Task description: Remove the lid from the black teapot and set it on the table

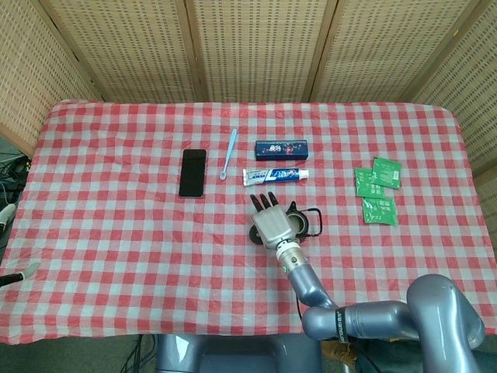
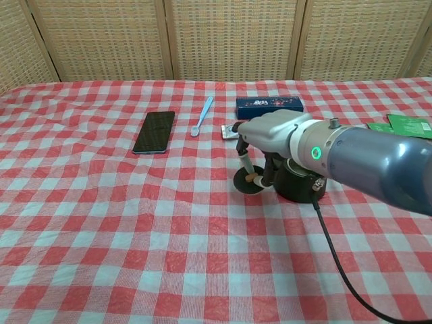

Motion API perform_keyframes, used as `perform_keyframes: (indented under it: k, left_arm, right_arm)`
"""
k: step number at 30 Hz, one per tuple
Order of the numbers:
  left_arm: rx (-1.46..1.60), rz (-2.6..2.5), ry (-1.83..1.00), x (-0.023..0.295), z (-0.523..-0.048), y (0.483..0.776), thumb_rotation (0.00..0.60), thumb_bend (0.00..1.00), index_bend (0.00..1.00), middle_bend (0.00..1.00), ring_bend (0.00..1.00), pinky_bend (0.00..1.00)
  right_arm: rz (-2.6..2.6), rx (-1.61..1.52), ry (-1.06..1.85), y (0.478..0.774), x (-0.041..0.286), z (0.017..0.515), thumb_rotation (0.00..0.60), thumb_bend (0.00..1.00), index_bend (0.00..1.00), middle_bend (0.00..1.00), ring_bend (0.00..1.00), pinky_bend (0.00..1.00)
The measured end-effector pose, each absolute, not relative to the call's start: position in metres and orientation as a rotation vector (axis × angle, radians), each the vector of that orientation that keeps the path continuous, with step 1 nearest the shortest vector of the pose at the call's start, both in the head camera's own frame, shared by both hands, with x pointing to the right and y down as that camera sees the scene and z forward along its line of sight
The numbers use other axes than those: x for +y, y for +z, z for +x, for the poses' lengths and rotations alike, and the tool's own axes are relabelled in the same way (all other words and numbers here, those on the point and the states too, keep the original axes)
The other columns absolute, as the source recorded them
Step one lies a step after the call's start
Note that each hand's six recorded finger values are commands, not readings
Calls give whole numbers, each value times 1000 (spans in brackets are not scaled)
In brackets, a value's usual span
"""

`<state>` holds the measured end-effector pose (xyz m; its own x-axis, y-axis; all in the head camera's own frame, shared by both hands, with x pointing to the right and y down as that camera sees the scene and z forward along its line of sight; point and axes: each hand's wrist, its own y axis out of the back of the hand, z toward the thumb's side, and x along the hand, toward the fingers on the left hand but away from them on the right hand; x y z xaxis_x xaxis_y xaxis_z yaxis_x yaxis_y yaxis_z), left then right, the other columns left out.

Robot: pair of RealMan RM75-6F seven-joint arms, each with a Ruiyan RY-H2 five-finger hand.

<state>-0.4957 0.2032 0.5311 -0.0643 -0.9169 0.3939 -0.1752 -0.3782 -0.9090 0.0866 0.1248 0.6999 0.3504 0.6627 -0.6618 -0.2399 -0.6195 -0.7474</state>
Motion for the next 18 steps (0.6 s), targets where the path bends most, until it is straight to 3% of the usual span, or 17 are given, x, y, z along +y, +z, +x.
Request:
perform_keyframes:
  k: [3, 5, 18]
  left_arm:
    - [1187, -1579, -1503, 203, -496, 532, 600, 0, 0, 0, 0, 0]
    - [1187, -1577, -1505, 203, -496, 533, 600, 0, 0, 0, 0, 0]
    - [1177, -1583, -1497, 204, -492, 533, 600, 0, 0, 0, 0, 0]
  right_arm:
    - [-1784, -341, 1384, 704, 128, 85, 600, 300, 204, 0, 0, 0]
    - [-1784, -335, 1381, 704, 128, 84, 600, 226, 139, 0, 0, 0]
    - [-1814, -455, 1310, 663, 107, 100, 600, 179, 139, 0, 0, 0]
